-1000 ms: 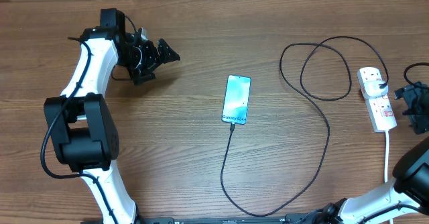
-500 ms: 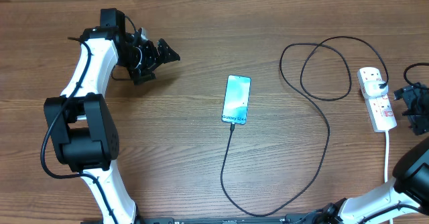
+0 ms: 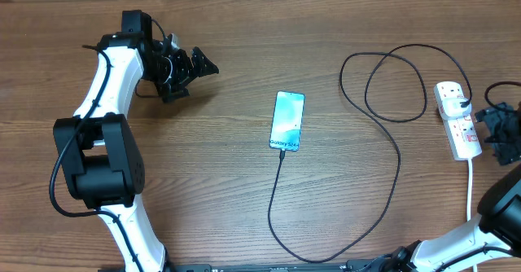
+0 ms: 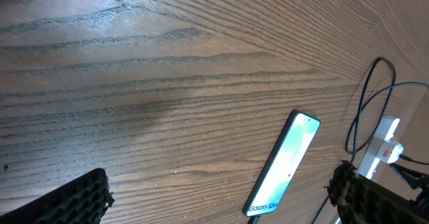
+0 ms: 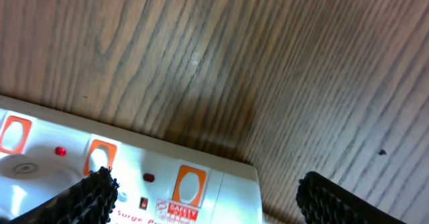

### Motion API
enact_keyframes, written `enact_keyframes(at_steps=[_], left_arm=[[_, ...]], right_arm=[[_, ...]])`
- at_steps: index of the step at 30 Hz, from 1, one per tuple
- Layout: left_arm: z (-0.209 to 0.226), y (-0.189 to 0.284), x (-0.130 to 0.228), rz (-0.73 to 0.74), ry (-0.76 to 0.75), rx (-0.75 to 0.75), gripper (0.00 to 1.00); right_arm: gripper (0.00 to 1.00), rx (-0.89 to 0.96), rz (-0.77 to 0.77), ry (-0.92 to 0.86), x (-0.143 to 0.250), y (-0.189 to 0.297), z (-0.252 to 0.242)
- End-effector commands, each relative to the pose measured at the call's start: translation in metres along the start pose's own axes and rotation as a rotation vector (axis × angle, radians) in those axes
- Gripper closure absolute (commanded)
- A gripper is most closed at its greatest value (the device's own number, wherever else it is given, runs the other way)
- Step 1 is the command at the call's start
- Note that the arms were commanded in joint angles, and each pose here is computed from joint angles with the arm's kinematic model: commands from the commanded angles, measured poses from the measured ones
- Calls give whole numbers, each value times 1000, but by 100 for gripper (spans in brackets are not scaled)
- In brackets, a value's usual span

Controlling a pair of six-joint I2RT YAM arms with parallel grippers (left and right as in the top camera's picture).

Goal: Plug charger to phone and switch on socket

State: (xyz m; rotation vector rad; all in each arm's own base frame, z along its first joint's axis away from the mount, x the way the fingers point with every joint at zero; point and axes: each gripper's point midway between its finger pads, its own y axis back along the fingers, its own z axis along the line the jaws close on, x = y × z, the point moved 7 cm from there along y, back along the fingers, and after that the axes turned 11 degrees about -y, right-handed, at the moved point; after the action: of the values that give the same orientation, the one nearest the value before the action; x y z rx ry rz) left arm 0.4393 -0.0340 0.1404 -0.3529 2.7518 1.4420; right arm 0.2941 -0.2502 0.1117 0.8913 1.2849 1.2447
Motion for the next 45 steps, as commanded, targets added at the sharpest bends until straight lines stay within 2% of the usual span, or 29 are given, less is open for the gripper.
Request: enact_keyframes(at_steps=[1, 5, 9, 45], left_arm=[[-11, 10, -2, -27, -53, 3, 1], [-11, 10, -2, -27, -53, 3, 1], [-11, 10, -2, -27, -53, 3, 0], [-11, 10, -2, -27, -52, 3, 0]], right_arm=[[13, -12, 13, 24, 3, -5, 3], [10, -21, 5, 38, 1, -7, 4], [10, -72, 27, 132, 2, -14, 11], [8, -38, 3, 181, 7, -20, 17]])
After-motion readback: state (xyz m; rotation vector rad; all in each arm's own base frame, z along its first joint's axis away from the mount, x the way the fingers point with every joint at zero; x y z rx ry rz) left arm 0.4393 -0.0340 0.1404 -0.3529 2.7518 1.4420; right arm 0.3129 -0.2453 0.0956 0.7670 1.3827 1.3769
